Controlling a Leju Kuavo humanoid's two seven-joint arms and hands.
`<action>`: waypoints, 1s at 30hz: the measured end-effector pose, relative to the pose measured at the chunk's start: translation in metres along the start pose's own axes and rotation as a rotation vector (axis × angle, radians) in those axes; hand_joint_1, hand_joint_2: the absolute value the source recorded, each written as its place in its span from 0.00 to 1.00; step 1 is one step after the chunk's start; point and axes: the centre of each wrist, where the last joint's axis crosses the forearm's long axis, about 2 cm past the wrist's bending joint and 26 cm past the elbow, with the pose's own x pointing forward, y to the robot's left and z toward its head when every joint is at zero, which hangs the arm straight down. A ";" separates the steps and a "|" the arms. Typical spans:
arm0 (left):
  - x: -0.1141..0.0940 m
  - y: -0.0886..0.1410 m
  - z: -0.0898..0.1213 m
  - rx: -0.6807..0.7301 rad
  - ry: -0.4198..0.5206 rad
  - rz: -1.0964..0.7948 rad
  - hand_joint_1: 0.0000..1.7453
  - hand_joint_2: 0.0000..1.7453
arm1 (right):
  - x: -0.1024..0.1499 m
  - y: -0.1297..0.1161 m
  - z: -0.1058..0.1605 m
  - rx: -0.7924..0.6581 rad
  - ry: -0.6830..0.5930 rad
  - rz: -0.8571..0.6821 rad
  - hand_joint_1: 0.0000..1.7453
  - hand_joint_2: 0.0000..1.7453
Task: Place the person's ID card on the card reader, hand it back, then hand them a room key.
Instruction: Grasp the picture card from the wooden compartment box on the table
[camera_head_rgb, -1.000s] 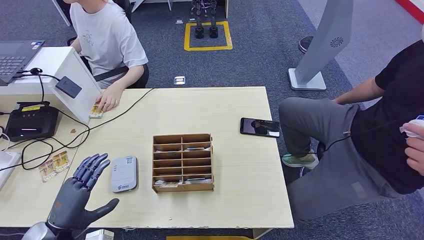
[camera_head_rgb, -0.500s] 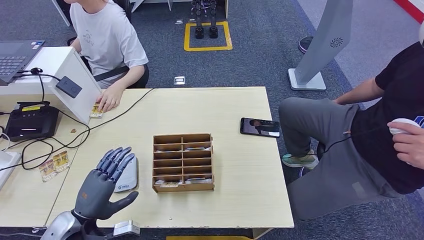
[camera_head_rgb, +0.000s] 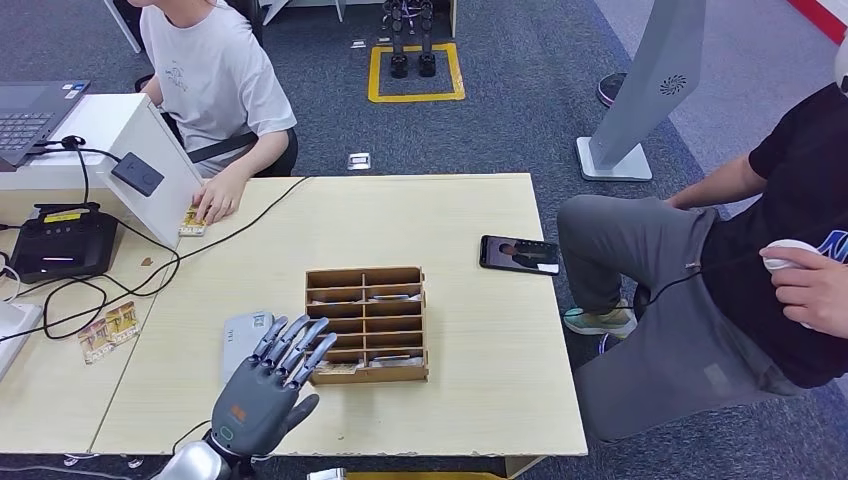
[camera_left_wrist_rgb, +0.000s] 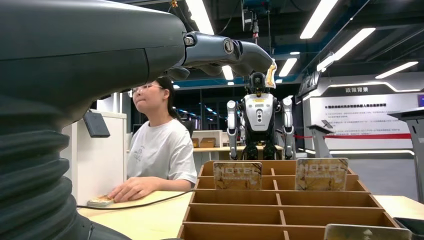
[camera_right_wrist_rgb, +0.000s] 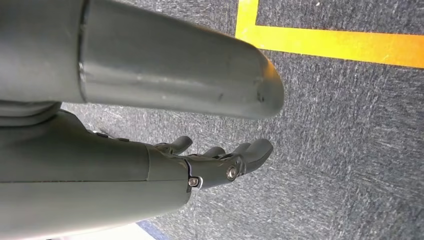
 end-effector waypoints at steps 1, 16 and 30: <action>0.001 -0.001 0.000 -0.002 -0.002 0.002 0.00 1.00 | 0.000 0.000 0.000 0.000 0.000 -0.001 0.00 0.00; 0.009 -0.007 -0.005 -0.019 -0.002 -0.020 0.00 1.00 | 0.000 -0.001 0.000 -0.005 0.000 -0.004 0.00 0.00; 0.024 -0.027 -0.016 -0.068 0.081 -0.060 0.00 1.00 | 0.002 0.004 0.001 -0.012 0.000 -0.011 0.00 0.00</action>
